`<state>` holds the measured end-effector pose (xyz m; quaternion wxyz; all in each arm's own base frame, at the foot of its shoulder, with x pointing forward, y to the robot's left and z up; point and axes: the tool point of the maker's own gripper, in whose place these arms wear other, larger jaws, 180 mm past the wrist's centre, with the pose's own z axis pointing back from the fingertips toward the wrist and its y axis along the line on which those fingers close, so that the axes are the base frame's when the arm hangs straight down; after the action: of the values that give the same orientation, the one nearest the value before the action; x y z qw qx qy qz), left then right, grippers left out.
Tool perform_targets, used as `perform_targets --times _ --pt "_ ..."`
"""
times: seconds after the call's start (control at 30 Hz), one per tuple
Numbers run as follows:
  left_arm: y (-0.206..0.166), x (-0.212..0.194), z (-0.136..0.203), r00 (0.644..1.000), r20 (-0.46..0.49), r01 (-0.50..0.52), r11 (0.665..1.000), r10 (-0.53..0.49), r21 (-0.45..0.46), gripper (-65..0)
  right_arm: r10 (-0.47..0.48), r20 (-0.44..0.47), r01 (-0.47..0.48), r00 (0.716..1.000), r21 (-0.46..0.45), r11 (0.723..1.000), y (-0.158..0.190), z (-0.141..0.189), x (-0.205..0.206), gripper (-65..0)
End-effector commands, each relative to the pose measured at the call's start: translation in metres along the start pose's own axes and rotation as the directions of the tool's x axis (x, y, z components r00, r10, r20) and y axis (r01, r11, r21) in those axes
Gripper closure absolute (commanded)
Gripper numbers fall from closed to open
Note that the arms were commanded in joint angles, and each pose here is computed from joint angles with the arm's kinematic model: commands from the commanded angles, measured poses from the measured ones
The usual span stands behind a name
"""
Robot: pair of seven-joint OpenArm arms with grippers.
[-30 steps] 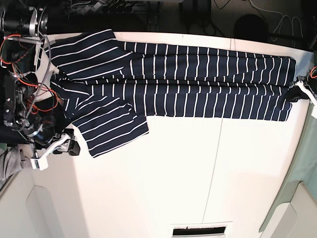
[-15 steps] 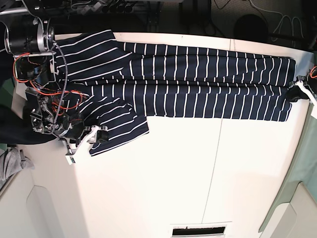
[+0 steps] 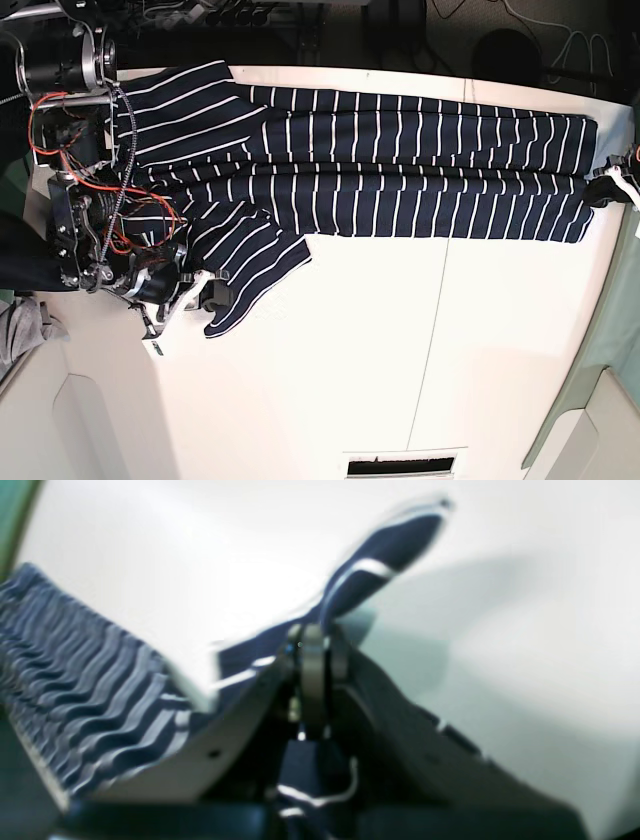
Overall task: Layout the t-shirt on the table in an organized manner, then fold the t-shirt properly
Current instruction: 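Lift the folded shirt end with the right gripper and pull it inward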
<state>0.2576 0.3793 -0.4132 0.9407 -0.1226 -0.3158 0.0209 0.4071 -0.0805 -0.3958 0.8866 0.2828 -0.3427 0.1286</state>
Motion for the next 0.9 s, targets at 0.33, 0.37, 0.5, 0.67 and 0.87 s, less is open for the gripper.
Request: perform_targets --times 0.33,0.37,0.5,0.67,0.87 --pt "0.012 0.032 0.027 1.000 0.022 -0.009 1.000 0.010 -0.010 0.0 0.206 0.069 -0.212 0.976 0.095 0.973 0.076 0.076 -0.035 0.0" --pt "0.013 0.033 0.028 1.000 0.023 -0.008 1.000 0.009 -0.009 0.0 0.216 0.064 -0.221 0.974 0.097 0.970 0.081 0.083 -0.043 0.0" --pt "0.016 0.031 0.031 1.000 -0.002 -0.002 1.000 0.002 -0.001 0.0 0.241 0.032 -0.243 0.970 0.098 0.965 0.094 0.108 -0.073 0.0" --pt "0.013 0.031 0.036 0.999 -0.025 -0.031 0.999 0.030 -0.027 0.0 0.216 -0.015 -0.214 0.976 0.106 0.971 0.101 0.122 -0.106 0.0" --pt "0.010 0.028 0.041 0.997 -0.062 -0.059 0.997 0.056 -0.054 0.0 0.190 -0.023 -0.188 0.981 0.068 0.980 0.095 0.123 -0.133 0.0"
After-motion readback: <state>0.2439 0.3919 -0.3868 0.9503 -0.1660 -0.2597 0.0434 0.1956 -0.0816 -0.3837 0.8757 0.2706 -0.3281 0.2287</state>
